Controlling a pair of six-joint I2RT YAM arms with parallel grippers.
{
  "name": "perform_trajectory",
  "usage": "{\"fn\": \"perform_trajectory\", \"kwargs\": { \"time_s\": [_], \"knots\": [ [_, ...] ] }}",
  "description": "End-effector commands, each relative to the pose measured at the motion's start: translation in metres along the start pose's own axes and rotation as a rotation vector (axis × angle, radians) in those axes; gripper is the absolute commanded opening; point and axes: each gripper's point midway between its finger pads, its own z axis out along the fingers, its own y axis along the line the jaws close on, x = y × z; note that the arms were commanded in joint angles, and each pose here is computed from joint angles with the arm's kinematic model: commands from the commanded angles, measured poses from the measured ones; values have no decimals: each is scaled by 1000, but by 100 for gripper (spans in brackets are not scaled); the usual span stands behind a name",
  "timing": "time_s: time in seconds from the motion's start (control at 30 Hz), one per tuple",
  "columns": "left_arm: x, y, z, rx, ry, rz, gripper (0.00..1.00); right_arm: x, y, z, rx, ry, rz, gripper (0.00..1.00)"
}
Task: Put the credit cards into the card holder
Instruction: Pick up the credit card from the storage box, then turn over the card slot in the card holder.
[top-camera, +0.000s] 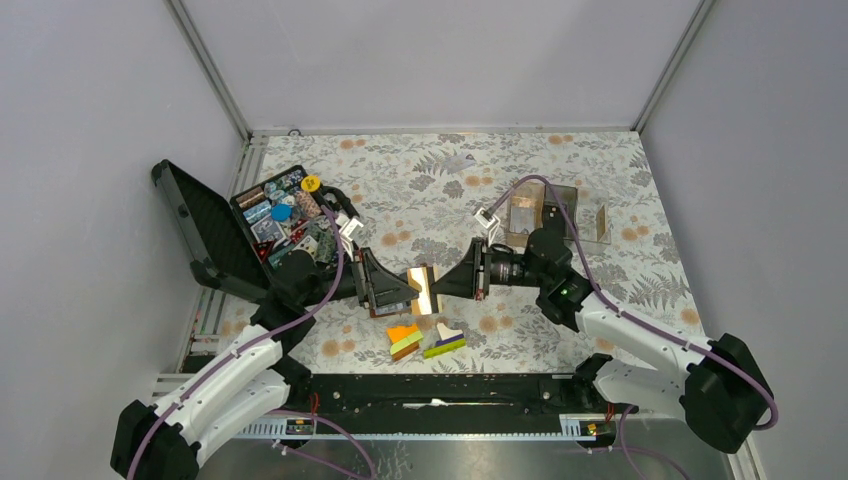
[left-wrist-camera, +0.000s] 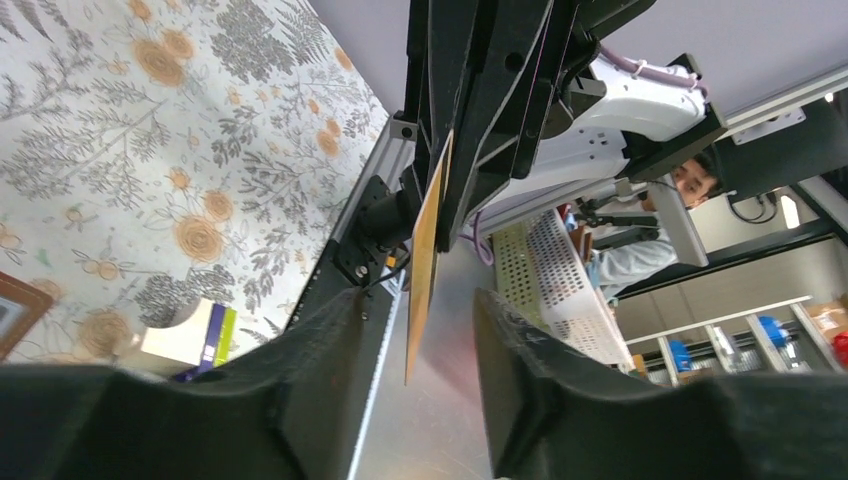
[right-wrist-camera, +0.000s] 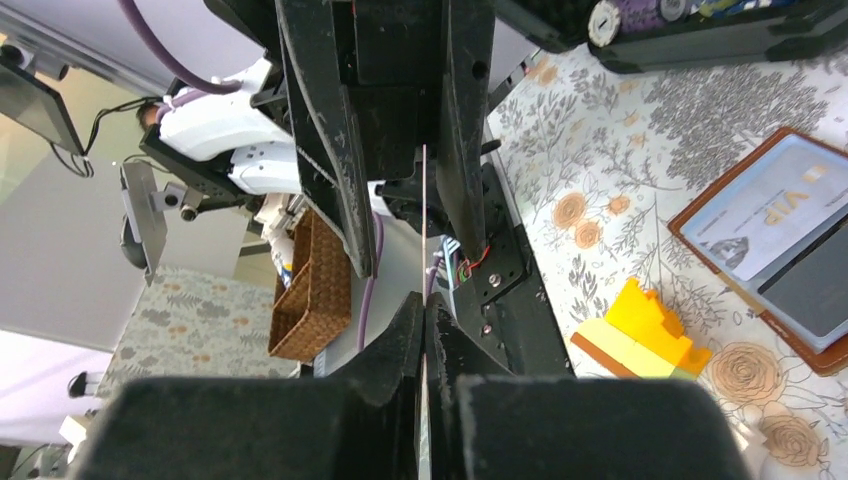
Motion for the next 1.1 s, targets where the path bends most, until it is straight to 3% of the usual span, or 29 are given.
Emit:
{"fn": "perform_trajectory", "kwargs": {
  "time_s": [0.0, 0.17, 0.2, 0.33, 0.4, 0.47, 0.67, 0.83, 0.97, 1.07],
  "knots": [
    [-13, -16, 1, 45, -39, 68, 38, -6, 27, 6, -99, 24, -66, 0],
    [-14, -12, 2, 29, -51, 58, 3, -2, 21, 8, -72, 27, -58, 0],
    [-14, -11, 2, 21, -51, 57, 0, -2, 18, 7, -52, 24, -61, 4],
    [-25, 7, -4, -136, -66, 89, 0, -7, -12, 3, 131, -14, -75, 45],
    [-34, 27, -15, -289, -68, 91, 0, -11, -34, -2, 257, -47, -77, 58],
    [-45, 43, -30, -391, -65, 79, 0, -8, -52, -9, 363, -42, -64, 64],
    [-79, 86, -78, -596, -132, 24, 0, -7, -97, -17, 592, -29, -19, 68],
    [-102, 100, -104, -789, -187, 105, 0, -7, -138, -19, 761, -28, -14, 68],
    [-110, 114, -135, -983, -237, 177, 0, 2, -174, -18, 902, 47, -5, 69],
    [-108, 119, -143, -1025, -248, 190, 0, 5, -197, -15, 1008, 91, -26, 69]
  ]
}}
